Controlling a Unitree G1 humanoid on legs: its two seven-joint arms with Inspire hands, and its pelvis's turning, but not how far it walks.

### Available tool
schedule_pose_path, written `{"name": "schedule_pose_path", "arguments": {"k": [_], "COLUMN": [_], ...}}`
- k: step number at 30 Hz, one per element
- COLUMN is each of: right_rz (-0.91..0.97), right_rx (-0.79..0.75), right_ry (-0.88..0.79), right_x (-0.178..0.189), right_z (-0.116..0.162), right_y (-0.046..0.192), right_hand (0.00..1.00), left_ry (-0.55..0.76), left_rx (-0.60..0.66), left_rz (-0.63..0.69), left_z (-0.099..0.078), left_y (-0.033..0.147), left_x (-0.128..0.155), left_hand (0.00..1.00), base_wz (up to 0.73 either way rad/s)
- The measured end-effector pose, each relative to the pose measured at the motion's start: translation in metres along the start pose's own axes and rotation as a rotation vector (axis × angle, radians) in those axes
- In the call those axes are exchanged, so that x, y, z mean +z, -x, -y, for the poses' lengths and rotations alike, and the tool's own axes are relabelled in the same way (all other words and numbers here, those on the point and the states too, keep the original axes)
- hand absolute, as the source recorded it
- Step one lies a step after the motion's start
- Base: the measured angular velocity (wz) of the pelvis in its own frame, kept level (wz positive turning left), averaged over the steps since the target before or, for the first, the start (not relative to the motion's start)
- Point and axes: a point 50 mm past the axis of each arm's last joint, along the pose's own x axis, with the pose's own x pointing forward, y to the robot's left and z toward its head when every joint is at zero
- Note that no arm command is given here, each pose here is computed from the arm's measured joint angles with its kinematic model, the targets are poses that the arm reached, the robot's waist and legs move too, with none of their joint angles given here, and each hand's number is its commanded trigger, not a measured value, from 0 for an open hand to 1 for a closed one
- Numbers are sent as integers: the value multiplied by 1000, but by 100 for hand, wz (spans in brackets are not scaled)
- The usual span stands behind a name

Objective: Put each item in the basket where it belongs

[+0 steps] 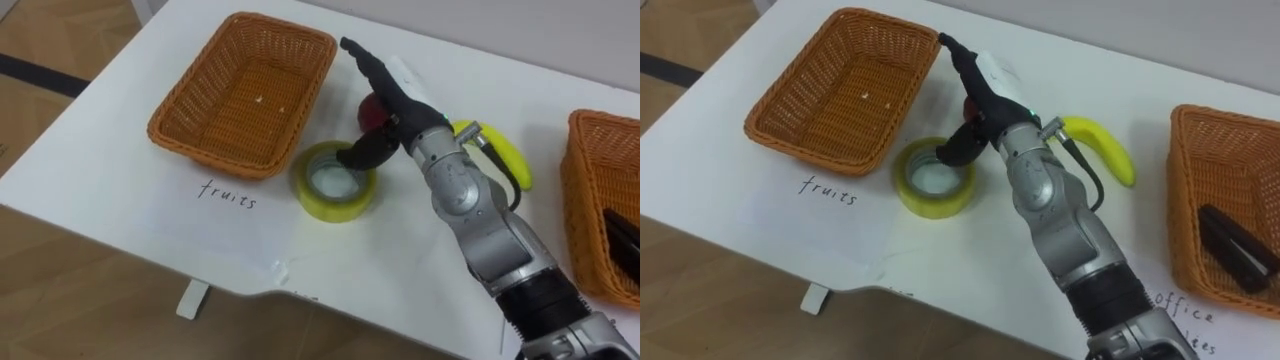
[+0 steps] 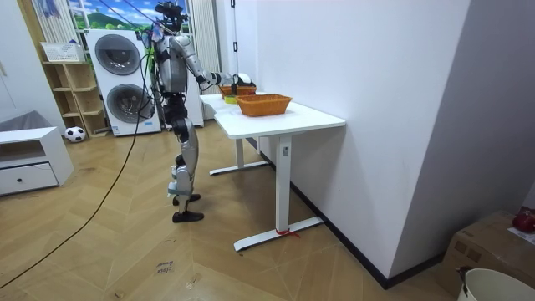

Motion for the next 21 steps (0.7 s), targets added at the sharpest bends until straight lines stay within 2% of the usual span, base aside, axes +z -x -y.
{"name": "schedule_pose_path", "arguments": {"k": [12,21], "right_rz": [62,67], "right_rx": [-100,-70], "right_ry": [31,38], "right_x": [14,16], "right_z": [11,5], "right_y": [-2,-2], "right_hand": [0,0], "left_ry": [7,5], "left_rx": [-5,-6], "left_rz": [-3,6], "left_z": [-1,0], "left_y": [1,0], "left_x": [-3,0], "left_hand": [0,0], "base_wz": [0,2]}}
